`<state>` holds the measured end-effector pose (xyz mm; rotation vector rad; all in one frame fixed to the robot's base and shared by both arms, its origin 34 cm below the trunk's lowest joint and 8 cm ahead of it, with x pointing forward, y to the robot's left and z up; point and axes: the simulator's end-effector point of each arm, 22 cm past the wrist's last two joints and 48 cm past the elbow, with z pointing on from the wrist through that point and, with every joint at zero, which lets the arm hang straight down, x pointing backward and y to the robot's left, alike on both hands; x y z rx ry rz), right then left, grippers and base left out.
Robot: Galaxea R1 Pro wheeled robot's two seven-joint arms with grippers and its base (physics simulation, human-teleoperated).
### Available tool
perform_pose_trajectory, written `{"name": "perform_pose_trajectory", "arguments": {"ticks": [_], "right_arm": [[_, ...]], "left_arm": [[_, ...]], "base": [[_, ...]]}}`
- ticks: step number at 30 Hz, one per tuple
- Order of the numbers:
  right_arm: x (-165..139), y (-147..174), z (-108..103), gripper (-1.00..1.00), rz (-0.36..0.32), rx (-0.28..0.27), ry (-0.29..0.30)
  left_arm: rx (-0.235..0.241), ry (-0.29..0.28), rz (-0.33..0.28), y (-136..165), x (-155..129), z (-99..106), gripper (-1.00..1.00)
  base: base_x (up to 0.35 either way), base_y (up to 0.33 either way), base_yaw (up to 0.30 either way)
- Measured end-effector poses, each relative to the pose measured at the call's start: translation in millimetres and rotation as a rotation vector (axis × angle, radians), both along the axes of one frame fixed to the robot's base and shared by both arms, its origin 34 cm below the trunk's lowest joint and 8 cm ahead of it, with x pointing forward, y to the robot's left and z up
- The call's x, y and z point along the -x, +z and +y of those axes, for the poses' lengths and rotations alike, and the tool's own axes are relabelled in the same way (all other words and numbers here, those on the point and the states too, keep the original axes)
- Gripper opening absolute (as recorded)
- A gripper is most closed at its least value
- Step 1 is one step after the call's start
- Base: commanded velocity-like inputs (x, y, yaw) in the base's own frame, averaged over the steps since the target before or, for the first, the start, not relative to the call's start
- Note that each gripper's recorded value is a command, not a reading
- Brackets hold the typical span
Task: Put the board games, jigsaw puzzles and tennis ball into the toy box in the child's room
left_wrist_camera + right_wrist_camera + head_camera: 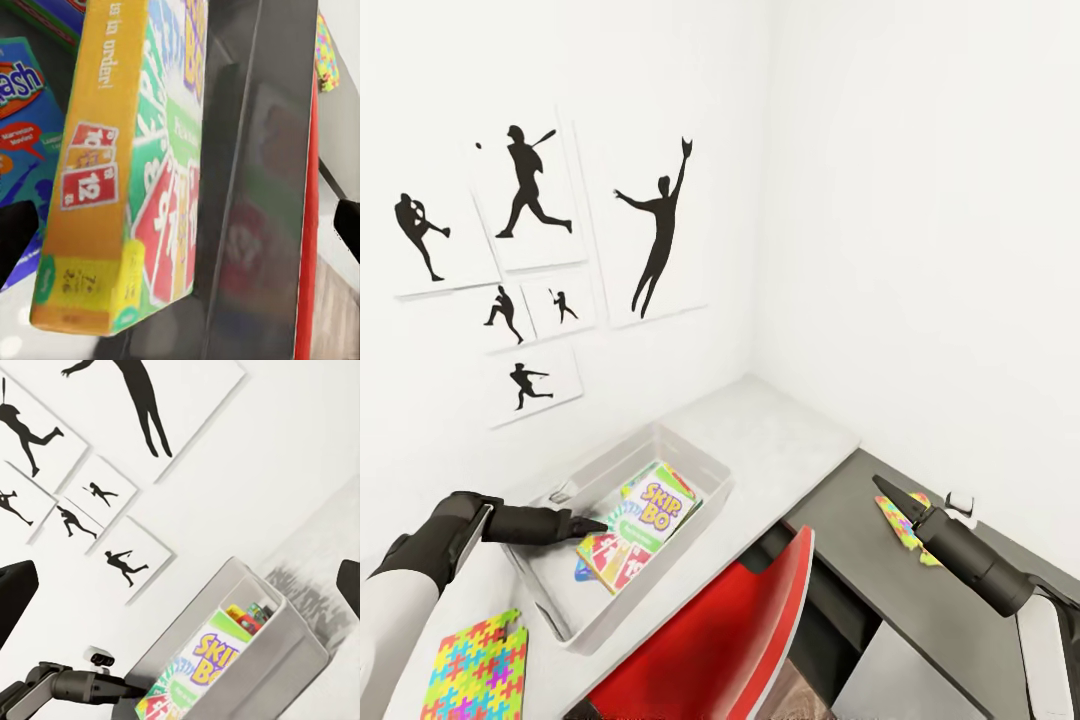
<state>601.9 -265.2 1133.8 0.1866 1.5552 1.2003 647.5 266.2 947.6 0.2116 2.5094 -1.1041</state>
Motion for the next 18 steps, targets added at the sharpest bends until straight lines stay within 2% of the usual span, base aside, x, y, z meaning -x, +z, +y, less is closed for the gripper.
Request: {"name": "perform_pose_trajectory", "arguments": {"ticks": [7,13,18], "right_arm": [[-0.2,-1.3,0.0,1.0,0.001,-0.002,0.0],[-0.1,-1.0,0.0,1.0,0.0,-0.002,0.001],[0.0,-0.9,0.1,1.0,-0.001,-0.002,0.001]], "left_arm": [[0.005,0.002,0.002,-0.6,-0.1,0.8,1.0],[0.104,-0.051,-0.01,18.1,7.2,-14.1,1.0],[0.119,-0.054,-0.018,25.1,8.5,-6.6,1.0]], "base": [[0.0,0.0,0.0],[0.0,0.0,0.0],[0.0,0.0,0.0]]}}
